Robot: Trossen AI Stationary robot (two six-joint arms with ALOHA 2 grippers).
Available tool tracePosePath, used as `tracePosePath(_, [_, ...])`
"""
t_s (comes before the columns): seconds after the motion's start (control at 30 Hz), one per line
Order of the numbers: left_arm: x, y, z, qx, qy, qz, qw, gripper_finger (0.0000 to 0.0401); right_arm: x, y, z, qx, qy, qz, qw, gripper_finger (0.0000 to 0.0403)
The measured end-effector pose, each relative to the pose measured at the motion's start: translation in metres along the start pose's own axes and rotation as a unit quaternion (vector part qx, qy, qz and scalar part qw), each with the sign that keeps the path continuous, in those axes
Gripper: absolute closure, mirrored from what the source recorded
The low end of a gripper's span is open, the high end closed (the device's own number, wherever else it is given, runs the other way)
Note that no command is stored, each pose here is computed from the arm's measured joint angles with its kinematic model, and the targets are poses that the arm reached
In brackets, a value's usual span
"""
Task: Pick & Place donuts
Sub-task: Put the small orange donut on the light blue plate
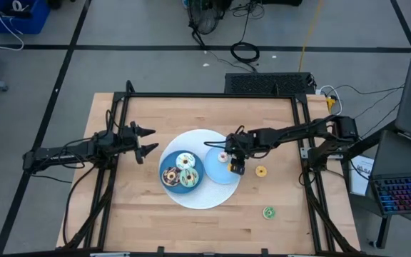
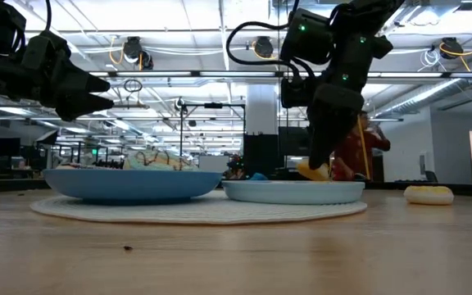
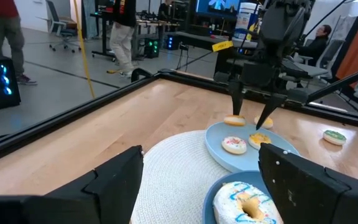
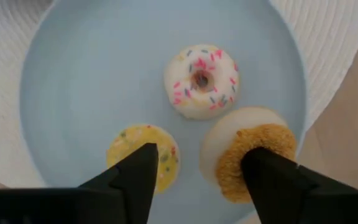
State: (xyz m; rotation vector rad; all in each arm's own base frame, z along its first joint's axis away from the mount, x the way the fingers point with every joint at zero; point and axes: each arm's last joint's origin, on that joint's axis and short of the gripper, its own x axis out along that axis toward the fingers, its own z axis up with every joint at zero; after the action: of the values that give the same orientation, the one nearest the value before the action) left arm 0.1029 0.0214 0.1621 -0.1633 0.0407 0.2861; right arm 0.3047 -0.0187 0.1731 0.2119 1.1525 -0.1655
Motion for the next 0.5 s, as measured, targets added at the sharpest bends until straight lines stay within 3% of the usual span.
tracePosePath(0.17, [0.0,0.0,0.0,0.0,0.0,0.0,1.0,0.0079,0.0001,-0.0001,-0.0011,0.015,0.006,0.0,1.0,0.0168])
tracePosePath(0.5, [0.0,0.0,0.0,0.0,0.0,0.0,1.0,0.0087,-0.0001,0.0022,-0.0016,0.067,0.023,0.064,0.995,0.0159])
